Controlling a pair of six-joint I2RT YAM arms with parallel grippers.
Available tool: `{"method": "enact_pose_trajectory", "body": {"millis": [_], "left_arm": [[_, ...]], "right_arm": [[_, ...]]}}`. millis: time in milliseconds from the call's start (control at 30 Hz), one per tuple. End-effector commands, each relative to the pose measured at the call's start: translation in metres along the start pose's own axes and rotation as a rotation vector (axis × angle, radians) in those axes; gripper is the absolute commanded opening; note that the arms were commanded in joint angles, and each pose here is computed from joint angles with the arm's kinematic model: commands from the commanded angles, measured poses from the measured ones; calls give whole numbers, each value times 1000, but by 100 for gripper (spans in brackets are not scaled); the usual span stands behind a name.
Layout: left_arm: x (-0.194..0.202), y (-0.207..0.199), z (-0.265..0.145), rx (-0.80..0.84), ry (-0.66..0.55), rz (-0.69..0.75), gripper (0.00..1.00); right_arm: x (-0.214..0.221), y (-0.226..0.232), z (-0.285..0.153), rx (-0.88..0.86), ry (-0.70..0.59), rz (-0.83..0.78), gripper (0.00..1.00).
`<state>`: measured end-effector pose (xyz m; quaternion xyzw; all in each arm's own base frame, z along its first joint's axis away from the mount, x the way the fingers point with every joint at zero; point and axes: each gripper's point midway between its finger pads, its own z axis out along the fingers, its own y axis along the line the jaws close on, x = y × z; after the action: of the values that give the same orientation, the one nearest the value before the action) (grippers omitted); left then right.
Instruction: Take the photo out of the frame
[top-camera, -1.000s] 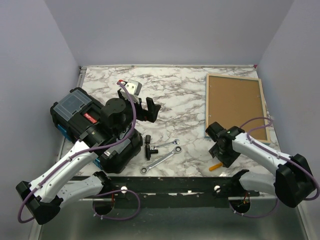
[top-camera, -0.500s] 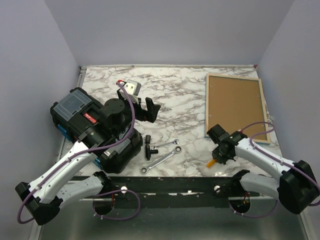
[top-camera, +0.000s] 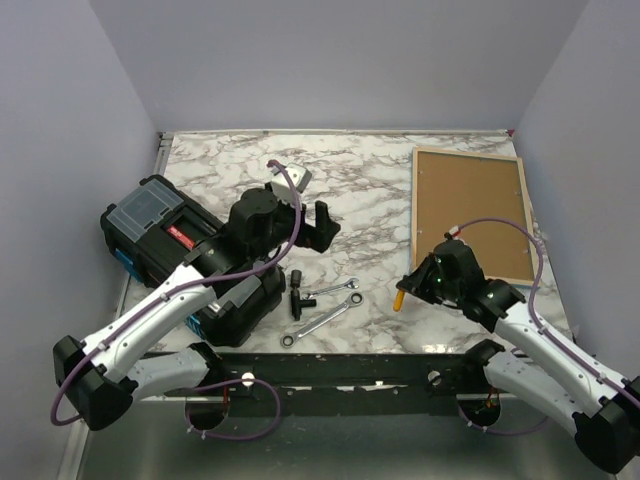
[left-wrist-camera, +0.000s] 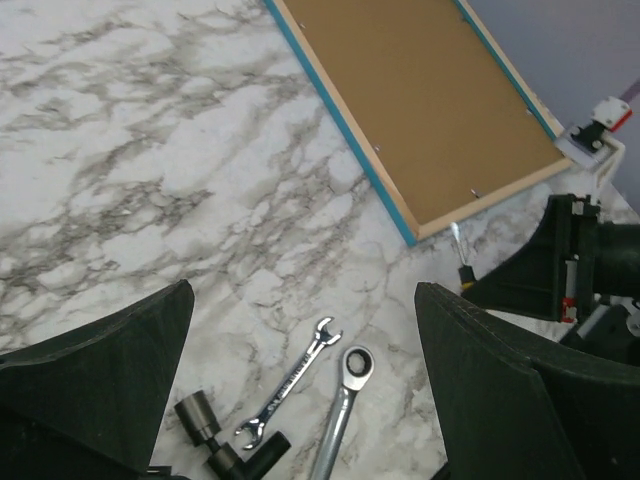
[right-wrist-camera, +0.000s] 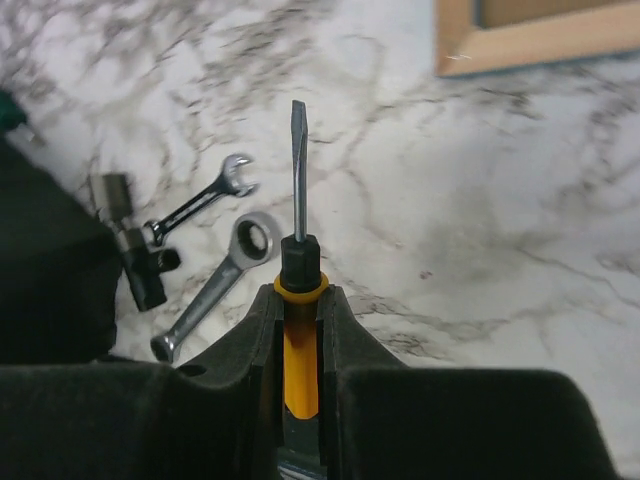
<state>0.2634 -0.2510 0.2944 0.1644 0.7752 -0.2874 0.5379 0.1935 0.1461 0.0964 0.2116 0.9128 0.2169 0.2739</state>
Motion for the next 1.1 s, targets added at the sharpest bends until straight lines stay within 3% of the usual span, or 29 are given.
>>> {"method": "enact_pose_trajectory", "body": {"millis": [0, 200, 500, 733, 1067], "left_arm": [[16, -47, 10, 249, 108, -81, 95], [40, -98, 23, 527, 275, -304, 92], [53, -112, 45, 575, 333, -695, 87], [50, -116, 54, 552, 332, -710, 85], [71, -124, 61, 508, 380, -691, 73]], "right_arm": [[4, 54, -4, -358, -4, -326, 0], [20, 84, -23, -575, 68, -446, 0], [22, 87, -56, -691, -4, -451, 0], [37, 93, -70, -804, 39, -507, 1], [30, 109, -84, -894, -9, -472, 0]]}}
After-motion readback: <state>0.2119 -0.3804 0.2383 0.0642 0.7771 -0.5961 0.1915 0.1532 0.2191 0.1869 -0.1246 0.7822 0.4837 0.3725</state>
